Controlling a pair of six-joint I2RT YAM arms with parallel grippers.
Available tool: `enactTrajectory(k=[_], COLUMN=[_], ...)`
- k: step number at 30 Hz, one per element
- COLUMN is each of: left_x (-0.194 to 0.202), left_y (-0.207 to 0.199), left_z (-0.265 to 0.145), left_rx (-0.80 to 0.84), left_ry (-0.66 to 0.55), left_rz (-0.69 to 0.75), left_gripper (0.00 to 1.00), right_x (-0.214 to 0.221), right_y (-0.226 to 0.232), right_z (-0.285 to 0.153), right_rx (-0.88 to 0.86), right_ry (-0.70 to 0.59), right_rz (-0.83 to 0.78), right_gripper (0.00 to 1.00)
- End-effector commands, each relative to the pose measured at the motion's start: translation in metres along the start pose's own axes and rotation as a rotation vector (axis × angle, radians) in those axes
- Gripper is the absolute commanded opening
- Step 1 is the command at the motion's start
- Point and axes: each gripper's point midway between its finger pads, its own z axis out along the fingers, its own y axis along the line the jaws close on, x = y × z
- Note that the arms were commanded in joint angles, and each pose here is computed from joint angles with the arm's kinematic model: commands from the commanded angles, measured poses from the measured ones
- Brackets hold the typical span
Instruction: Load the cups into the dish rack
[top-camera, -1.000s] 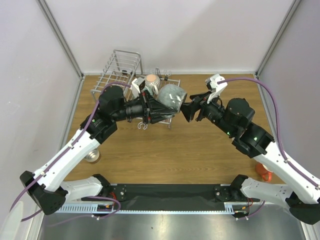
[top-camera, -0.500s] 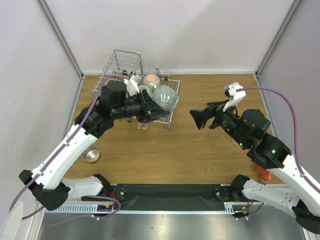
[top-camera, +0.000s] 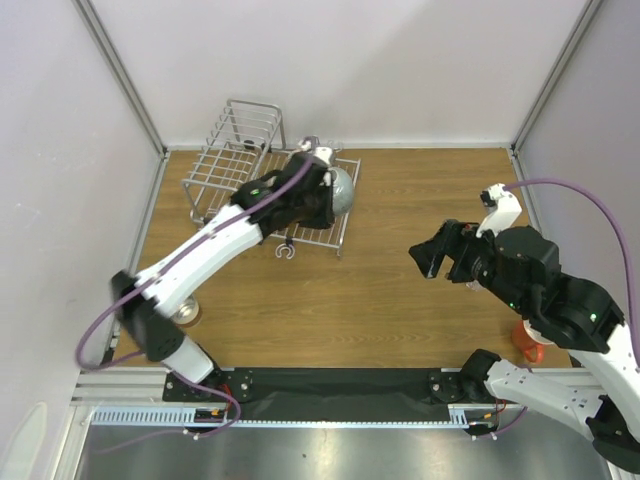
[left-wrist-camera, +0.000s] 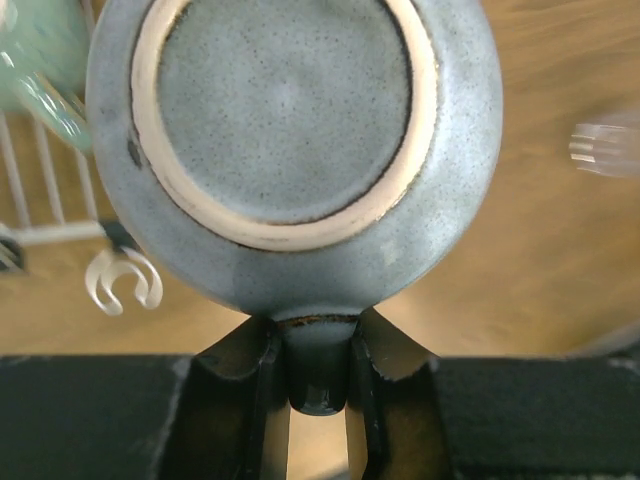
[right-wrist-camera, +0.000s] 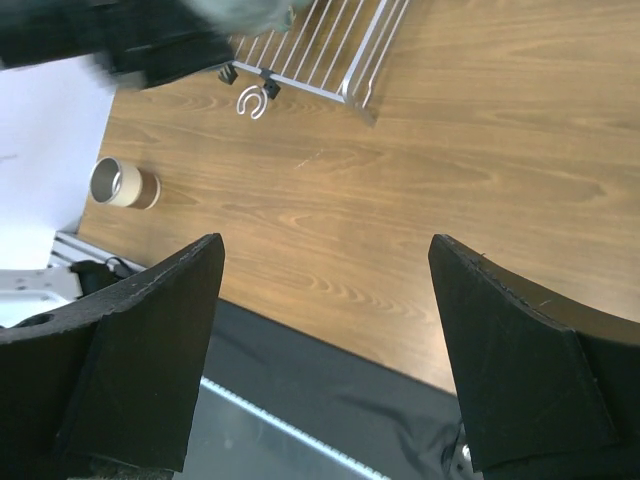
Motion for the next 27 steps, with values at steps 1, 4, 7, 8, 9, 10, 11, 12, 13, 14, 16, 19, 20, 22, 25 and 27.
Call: enactTrajectory(k=[1,4,7,8,9,10,11,12,13,14,16,19,20,22,25,27], left_x=[-0.075,-0.091,-0.1,-0.11,-0.113,-0.113,-0.118,-0.118,-0.121,-0.125,-0.13,-0.133,-0.134,-0.131,-0.13,-0.128], left_y=[0.005,0.009,0.021,0.022,0.024,0.026,0.029,0.031,0.033,0.036,0.038,0.049,0.054,0.056,0.055,0.057], left_z=[0.014,0.047,0.079,0.082,0.087,0.096,0.107,0.113,0.117,0.126,0.131,0.143,0.148,0.156,0.171,0.181], left_rx=[-0.112,-0.154,-0.172,-0.18,-0.191,-0.196,-0.201,-0.205,-0.205,-0.197,-0.186,-0.181,-0.186,-0.182,-0.142,-0.147], left_ry=[-0.216,-0.204,-0.179,-0.199,-0.202,-0.196,-0.199,-0.193,-0.194,-0.198,-0.202,-0.197,-0.195,-0.185,-0.183,-0.185], left_rz=[0.152,0.186,0.143,0.139,0.156,0.164,0.164,0.165,0.159,0.148,0.142,0.127,0.119,0.121,0.119,0.116], left_gripper=[0.0,0.0,0.0,0.0,0.0,0.0,0.0,0.0,0.0,0.0,0.0,0.0,0.0,0.0,0.0,0.0], right_x=[-0.007,-0.013,-0.024,-0.028,-0.035,-0.039,-0.041,-0.045,-0.045,-0.045,-0.045,-0.047,-0.047,-0.05,-0.054,-0.053], right_y=[-0.008,-0.013,-0.016,-0.018,-0.018,-0.023,-0.025,-0.027,-0.028,-0.028,-0.032,-0.038,-0.039,-0.043,-0.046,-0.044], right_z=[-0.015,-0.017,-0.021,-0.023,-0.027,-0.027,-0.028,-0.028,-0.028,-0.027,-0.026,-0.026,-0.025,-0.024,-0.02,-0.014], right_rx=[0.055,0.088,0.115,0.126,0.134,0.162,0.173,0.184,0.188,0.19,0.215,0.246,0.251,0.269,0.281,0.266], right_ry=[0.007,-0.003,-0.019,-0.028,-0.045,-0.061,-0.071,-0.083,-0.084,-0.081,-0.08,-0.083,-0.08,-0.09,-0.09,-0.068], right_rz=[0.04,0.023,-0.002,-0.02,-0.024,-0.032,-0.037,-0.047,-0.053,-0.06,-0.072,-0.083,-0.087,-0.095,-0.102,-0.102], right_gripper=[0.89,0.9,0.91,0.91,0.92,0.93,0.93,0.94,0.94,0.94,0.94,0.95,0.95,0.96,0.96,0.96])
